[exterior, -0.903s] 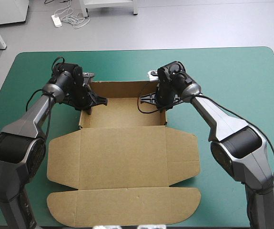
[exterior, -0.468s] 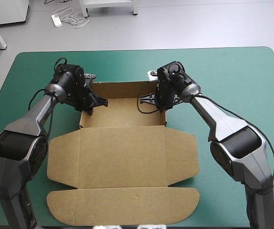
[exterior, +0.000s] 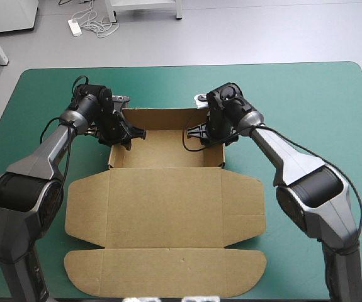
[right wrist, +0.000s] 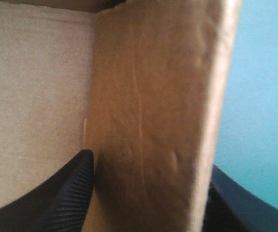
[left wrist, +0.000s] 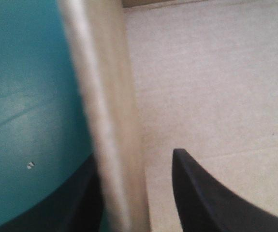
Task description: Fold the box
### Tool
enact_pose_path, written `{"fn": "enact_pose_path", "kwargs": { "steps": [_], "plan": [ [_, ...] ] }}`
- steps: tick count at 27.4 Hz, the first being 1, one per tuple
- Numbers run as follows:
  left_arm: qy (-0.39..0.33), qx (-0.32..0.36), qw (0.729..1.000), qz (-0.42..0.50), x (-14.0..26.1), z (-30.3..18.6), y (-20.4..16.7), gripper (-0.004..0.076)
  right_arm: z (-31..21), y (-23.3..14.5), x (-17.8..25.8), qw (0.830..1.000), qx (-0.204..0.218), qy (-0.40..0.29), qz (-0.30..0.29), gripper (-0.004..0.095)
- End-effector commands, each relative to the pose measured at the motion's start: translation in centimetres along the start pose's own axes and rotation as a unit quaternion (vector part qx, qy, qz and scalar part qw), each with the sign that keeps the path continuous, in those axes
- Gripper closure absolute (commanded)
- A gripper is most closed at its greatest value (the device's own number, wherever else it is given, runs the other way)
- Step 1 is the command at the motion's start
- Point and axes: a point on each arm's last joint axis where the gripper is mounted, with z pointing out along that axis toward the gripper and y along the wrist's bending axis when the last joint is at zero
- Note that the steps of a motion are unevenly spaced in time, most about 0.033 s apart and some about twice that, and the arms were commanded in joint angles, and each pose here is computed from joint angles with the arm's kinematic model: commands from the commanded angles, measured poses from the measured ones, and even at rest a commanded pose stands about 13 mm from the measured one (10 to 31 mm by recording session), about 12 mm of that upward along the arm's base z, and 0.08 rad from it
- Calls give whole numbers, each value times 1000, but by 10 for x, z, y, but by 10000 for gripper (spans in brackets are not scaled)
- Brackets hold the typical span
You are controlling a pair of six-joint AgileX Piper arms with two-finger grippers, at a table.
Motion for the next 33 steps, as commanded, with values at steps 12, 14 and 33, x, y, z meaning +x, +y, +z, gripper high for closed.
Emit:
{"fn": "enact_pose_path", "kwargs": {
  "steps": [12,14,33],
  "plan": [
    [-99,2,995,28,-9,-97,-10,401,-95,-19,0,995,1,-102,-6,340],
    [-117,3,993,29,-10,-109,-11,401,-104,-21,1,994,-2,-110,-6,340],
    [-297,-58,950,77,161,-250,8,731,-149,-23,14,988,-50,-142,-31,341]
  ]
}}
